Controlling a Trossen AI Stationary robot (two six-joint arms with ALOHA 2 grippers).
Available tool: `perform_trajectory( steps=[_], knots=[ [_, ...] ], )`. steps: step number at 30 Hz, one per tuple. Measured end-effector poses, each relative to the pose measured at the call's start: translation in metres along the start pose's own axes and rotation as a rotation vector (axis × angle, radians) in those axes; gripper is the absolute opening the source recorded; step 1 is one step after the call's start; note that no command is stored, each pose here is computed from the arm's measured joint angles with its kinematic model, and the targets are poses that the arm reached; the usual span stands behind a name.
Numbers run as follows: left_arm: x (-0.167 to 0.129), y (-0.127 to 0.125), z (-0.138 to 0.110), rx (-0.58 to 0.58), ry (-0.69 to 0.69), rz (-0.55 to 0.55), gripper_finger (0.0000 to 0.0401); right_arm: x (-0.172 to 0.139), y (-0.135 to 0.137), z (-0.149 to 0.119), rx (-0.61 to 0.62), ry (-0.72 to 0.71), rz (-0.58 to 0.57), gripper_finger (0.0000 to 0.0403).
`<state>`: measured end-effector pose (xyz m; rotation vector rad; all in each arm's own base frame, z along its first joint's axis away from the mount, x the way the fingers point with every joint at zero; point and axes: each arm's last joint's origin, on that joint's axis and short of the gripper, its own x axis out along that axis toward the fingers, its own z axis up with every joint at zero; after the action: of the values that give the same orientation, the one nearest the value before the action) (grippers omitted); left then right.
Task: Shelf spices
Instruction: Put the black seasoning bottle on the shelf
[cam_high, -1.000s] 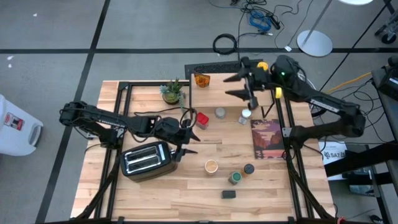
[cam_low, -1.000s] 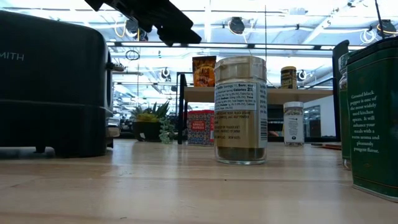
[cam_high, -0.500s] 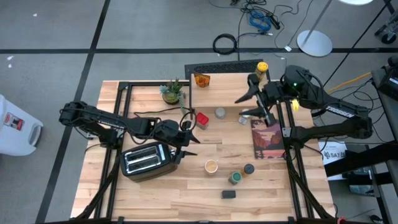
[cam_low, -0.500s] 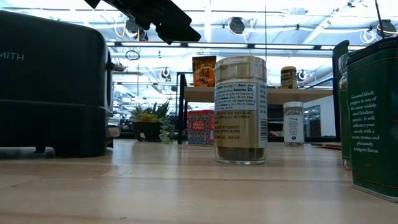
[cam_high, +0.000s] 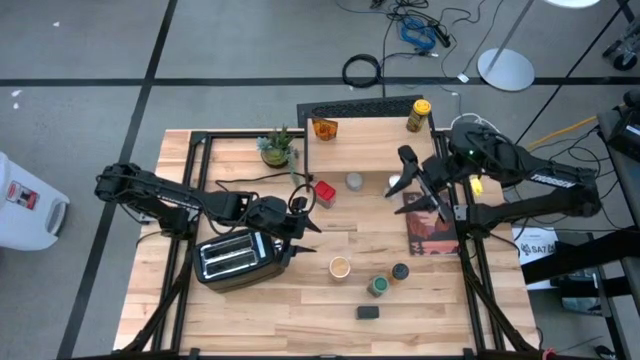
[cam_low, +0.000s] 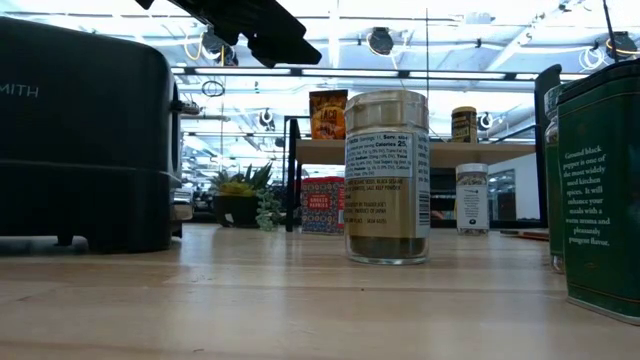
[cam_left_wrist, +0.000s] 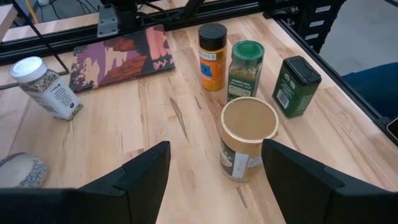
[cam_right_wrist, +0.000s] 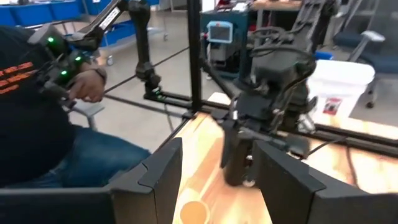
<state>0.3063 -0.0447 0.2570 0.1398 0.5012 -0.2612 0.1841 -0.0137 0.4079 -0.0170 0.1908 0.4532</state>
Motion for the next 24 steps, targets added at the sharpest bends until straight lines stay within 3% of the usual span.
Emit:
perform_trajectory(
  steps=[8,24],
  knots=[
    [0.000,0.000,0.000,0.003,0.000,0.000,0.0263,0.007,0.013,-0.008,0.053,0.089,0.037,0.0183],
    [0.000,0.001,0.000,0.004,0.003,0.020,0.0263,0.021,0.042,-0.025,0.208,0.302,-0.037,0.0183]
  ],
)
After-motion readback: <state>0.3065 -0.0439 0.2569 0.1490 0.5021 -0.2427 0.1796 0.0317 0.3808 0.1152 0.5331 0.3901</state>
